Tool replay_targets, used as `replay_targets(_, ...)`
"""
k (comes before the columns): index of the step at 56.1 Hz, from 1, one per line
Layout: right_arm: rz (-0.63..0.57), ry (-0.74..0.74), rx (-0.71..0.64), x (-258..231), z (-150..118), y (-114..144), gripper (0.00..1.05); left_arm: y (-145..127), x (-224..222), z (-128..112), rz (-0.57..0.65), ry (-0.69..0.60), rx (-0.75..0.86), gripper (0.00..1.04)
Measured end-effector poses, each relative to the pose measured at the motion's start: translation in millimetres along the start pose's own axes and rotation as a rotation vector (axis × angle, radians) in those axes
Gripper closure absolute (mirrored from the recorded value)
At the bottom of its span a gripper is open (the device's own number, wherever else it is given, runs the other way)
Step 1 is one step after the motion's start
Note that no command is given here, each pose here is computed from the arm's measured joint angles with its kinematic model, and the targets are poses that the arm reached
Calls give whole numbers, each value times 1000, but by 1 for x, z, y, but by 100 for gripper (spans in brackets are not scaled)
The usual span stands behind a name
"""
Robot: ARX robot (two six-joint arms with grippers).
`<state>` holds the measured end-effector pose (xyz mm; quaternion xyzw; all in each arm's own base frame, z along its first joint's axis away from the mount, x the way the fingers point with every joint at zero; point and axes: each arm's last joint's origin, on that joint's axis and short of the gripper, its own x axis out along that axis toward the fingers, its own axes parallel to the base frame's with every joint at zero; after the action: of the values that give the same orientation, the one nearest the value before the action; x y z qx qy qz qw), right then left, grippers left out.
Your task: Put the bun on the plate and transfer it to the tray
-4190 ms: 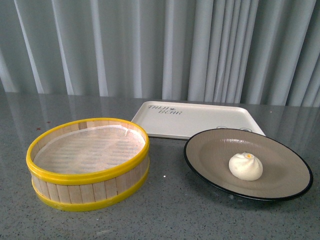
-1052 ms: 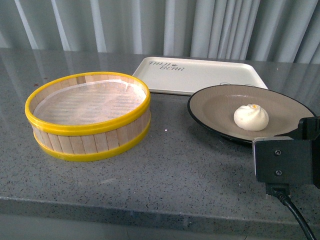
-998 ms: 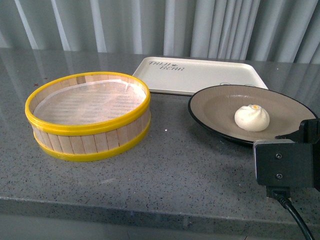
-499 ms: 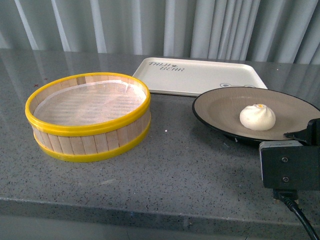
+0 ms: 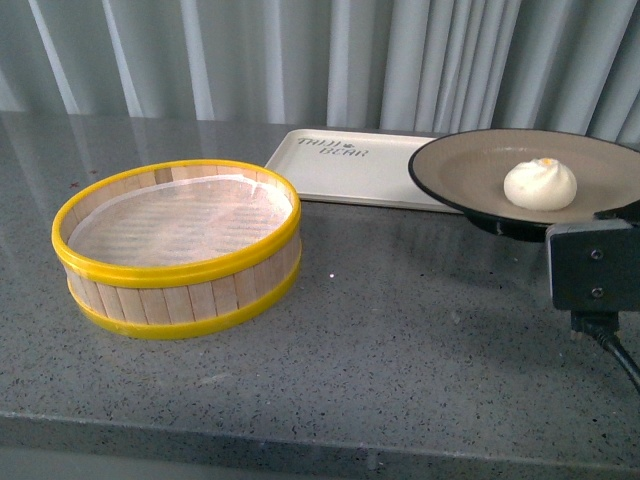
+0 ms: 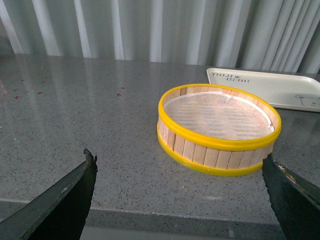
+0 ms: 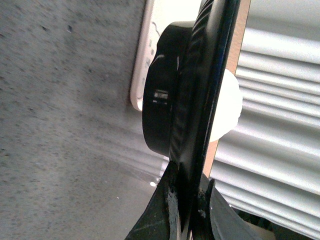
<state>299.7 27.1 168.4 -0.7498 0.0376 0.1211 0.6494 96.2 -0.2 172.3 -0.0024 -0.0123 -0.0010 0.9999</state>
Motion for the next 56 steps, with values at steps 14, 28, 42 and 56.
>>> replay_targets(14,-34,-4,77,26,-20,-10,102,0,0,0,0,0,0,7)
replay_targets(28,-48,-72,135,51,-22,-18,102,0,0,0,0,0,0,7)
replay_targets(42,-28,-52,174,81,-32,-20,102,0,0,0,0,0,0,7)
replay_targets(56,-9,-66,181,100,-38,-19,102,0,0,0,0,0,0,7)
